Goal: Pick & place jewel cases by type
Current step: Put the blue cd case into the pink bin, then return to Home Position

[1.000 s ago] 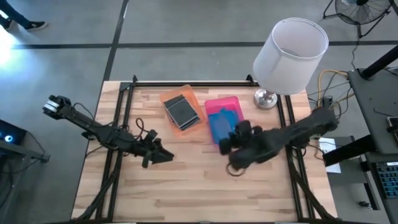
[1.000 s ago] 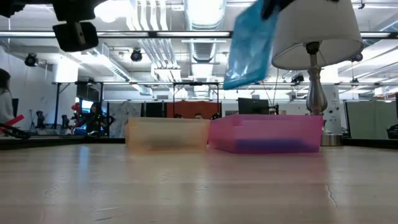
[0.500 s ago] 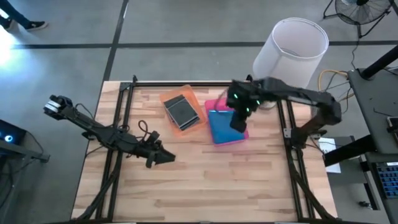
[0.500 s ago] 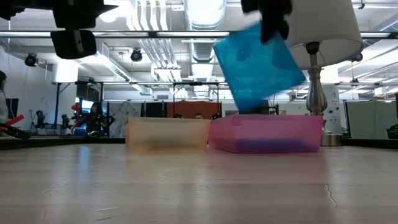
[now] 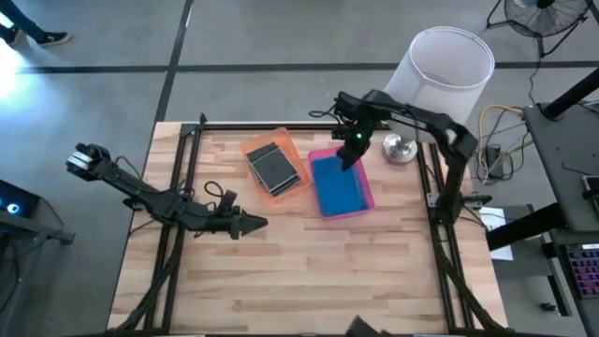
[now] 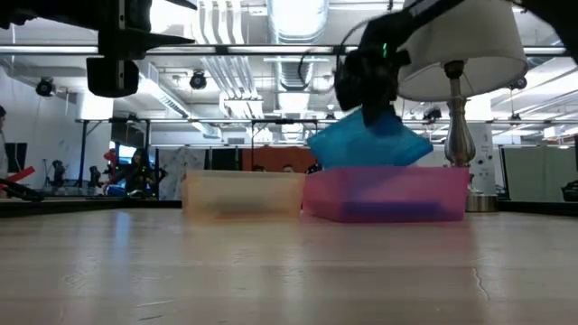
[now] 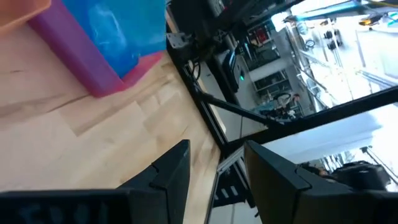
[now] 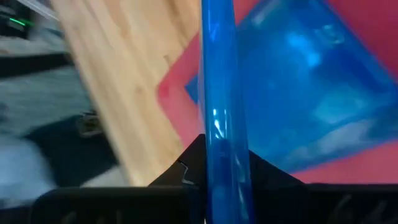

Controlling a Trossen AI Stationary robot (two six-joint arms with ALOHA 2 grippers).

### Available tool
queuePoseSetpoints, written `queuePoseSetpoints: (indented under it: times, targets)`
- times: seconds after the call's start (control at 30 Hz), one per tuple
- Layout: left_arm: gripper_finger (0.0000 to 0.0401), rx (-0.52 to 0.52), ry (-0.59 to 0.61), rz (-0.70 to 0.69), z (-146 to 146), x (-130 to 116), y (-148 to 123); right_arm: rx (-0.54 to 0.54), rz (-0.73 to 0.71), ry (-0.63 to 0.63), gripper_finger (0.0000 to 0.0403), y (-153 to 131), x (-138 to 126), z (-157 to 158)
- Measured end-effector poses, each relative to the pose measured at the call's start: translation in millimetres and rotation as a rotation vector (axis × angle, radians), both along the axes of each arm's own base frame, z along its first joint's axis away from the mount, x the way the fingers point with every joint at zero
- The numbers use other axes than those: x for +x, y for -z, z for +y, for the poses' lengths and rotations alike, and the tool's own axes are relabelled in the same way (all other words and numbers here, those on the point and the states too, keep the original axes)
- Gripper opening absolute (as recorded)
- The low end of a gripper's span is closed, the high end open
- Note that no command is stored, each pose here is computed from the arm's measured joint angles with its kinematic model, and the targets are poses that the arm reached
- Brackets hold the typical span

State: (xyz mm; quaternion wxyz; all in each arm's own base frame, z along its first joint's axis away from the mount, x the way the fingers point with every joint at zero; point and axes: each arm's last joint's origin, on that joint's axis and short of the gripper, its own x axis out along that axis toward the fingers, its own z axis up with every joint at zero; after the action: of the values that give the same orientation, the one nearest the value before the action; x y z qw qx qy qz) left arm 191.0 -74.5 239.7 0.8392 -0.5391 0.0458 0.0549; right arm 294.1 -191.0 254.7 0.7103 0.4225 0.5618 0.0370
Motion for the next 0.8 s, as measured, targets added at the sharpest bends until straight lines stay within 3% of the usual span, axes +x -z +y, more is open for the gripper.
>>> queuePoseSetpoints:
  times: [0.1, 0.23, 0.37, 0.43, 0.6, 0.8]
  targets:
    - [0.0133, 0.024, 0.0, 0.001, 0.2, 0.1, 0.0, 0.112, 0.044, 0.061, 0.0042, 27.1, 4.3, -15.5]
    - [0.0133, 0.091, 0.004, 0.004, 1.2, 0.4, 0.0, 0.163, 0.156, 0.106, 0.0085, 55.8, 7.4, -24.3]
    - [0.0133, 0.113, -0.003, 0.006, 3.2, 1.2, 0.1, 0.174, 0.193, 0.104, 0.015, 60.7, 7.0, -24.1]
    - [0.0133, 0.123, -0.007, 0.007, 4.2, 1.5, 0.2, 0.123, 0.204, 0.108, 0.0184, 54.6, 5.9, -23.5]
    - [0.0133, 0.166, -0.004, 0.011, 7.7, 2.9, 0.3, -0.222, 0.298, 0.064, 0.0263, 27.1, 0.1, -18.2]
    - [0.0133, 0.195, -0.016, 0.021, 14.4, 5.2, 1.0, -0.993, 0.274, 0.026, 0.031, -37.4, 10.0, 11.0]
